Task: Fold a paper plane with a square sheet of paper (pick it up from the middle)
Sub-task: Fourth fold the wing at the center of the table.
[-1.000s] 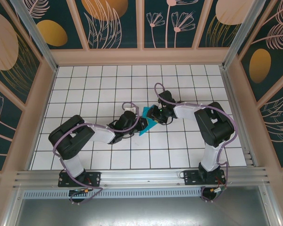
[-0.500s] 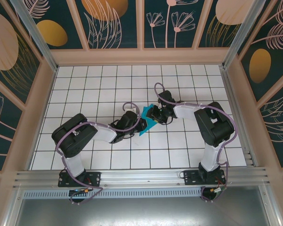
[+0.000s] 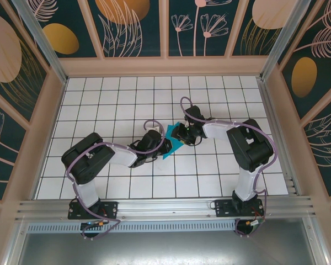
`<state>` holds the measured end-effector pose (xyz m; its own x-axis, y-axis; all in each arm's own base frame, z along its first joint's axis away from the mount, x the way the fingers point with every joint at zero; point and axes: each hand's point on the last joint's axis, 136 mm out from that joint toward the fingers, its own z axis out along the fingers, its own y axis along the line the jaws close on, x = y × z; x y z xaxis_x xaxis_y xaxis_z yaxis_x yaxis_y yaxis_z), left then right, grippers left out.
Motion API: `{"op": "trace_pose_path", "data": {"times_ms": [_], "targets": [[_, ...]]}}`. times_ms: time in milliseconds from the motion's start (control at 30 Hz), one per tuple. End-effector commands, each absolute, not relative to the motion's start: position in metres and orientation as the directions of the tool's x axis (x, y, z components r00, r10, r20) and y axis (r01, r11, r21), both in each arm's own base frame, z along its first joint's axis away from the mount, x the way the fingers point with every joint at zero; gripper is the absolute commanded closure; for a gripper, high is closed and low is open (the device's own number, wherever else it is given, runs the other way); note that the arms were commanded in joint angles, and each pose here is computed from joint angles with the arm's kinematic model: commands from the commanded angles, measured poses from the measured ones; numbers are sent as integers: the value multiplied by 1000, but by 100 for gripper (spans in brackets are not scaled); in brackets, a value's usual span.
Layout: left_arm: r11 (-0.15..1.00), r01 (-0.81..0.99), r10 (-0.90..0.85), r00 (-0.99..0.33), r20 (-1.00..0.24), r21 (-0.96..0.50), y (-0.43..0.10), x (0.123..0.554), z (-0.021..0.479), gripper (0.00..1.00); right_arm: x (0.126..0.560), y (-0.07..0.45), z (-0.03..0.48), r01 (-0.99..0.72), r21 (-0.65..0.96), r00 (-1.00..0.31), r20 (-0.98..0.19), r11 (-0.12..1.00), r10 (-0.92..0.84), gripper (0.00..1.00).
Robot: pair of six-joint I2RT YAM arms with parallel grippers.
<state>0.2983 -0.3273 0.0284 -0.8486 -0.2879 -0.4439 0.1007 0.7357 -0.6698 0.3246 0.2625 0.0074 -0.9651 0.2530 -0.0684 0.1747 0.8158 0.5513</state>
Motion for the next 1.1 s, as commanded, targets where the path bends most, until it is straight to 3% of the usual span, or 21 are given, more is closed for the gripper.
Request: {"op": "trace_pose_path", "data": {"times_ms": [0,1067], "targets": [[759,77,-294,-846,-446,-647,-323,303,22,87,253,171,-120,301,72,-953,60,951,297,57],[792,42,-296,-846,-444,-609,-315,304,11,88,244,170,-128,270,24,-961,61,962,269,61]]}}
